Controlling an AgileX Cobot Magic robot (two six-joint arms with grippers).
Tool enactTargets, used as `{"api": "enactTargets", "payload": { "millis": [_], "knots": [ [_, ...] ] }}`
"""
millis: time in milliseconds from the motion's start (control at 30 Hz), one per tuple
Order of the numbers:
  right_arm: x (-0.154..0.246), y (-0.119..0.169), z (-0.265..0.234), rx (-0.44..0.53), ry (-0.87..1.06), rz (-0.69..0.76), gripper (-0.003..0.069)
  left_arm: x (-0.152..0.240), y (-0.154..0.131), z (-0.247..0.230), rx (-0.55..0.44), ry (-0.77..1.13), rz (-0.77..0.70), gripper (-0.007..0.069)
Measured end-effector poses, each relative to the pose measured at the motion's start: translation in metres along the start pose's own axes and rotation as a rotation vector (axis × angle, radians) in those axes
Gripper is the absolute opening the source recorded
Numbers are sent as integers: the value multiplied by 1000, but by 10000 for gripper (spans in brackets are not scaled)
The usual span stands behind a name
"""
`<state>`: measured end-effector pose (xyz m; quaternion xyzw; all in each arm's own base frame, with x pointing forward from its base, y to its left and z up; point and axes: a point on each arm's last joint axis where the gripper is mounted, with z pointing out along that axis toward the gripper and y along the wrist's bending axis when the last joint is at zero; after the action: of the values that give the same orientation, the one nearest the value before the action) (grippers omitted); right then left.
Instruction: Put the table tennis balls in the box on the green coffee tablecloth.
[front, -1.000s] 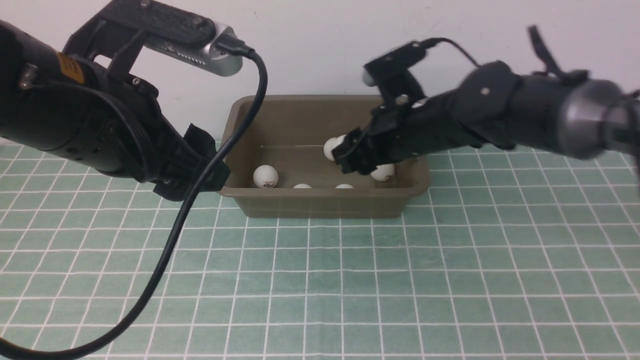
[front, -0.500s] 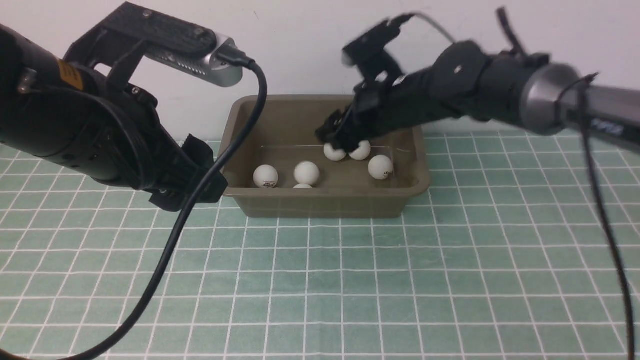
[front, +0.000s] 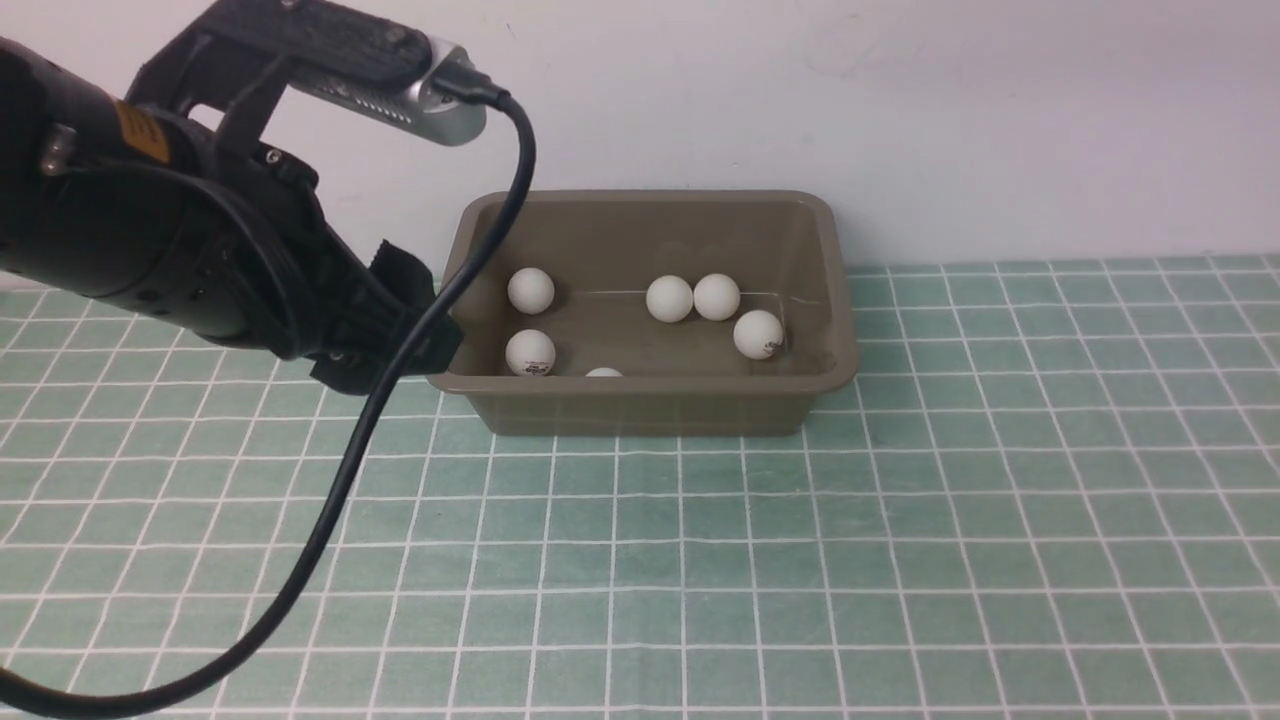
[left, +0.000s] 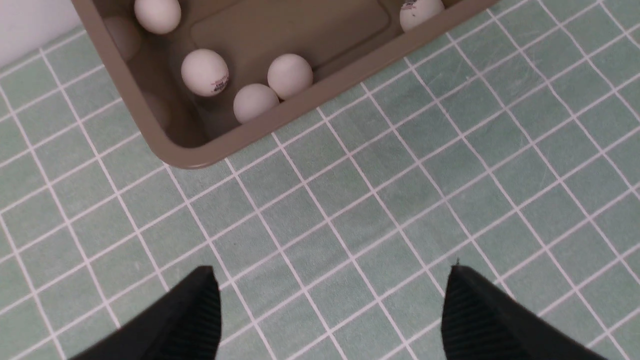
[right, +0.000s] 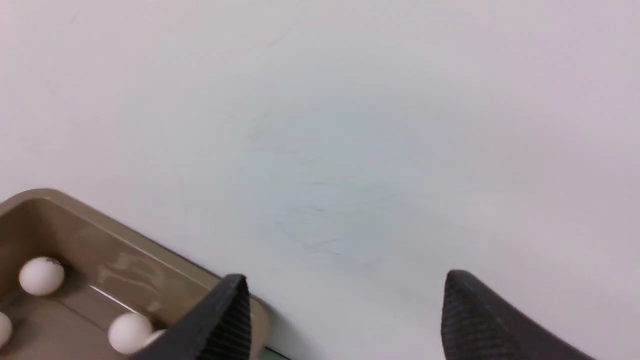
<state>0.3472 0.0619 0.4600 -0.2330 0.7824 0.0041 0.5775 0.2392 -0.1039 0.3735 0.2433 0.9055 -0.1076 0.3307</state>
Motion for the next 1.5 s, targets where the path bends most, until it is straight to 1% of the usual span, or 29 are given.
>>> {"api": "enactTargets", "payload": {
  "millis": [167, 267, 333, 467, 533, 600, 633, 700, 800, 967, 1167, 1300, 1500],
  "knots": [
    [-11, 5, -75, 32, 3, 30, 463, -1, 0, 0, -2, -9, 0, 532],
    [7, 17, -116, 41, 11, 64, 463, -1, 0, 0, -3, -12, 1, 532],
    [27, 26, -130, 37, 29, 69, 463, -2, 0, 0, -4, -17, 1, 532],
    [84, 46, -143, 44, 54, 81, 463, -2, 1, 0, -6, -26, 1, 532],
    [131, 62, -147, 55, 59, 96, 463, -2, 1, 0, -6, -27, 1, 532],
    [158, 72, -153, 69, 37, 109, 463, -2, 1, 0, -6, -27, 2, 532],
    [177, 79, -155, 71, 38, 121, 463, -2, 1, 0, -6, -27, 2, 532],
    [198, 87, -159, 81, 18, 136, 463, -2, 1, 0, -6, -27, 2, 532],
    [218, 94, -163, 83, 16, 147, 463, -3, 1, 0, -6, -28, 2, 532],
    [237, 101, -168, 83, 21, 150, 462, -3, 1, 0, -6, -28, 2, 532],
    [241, 104, -177, 84, -3, 150, 445, -3, 1, 0, -6, -28, 3, 532],
    [244, 108, -182, 65, 24, 145, 417, -3, 1, 0, -6, -28, 4, 532],
    [250, 110, -187, 49, 70, 117, 357, -3, 1, 0, -6, -28, 4, 532]
  ]
}}
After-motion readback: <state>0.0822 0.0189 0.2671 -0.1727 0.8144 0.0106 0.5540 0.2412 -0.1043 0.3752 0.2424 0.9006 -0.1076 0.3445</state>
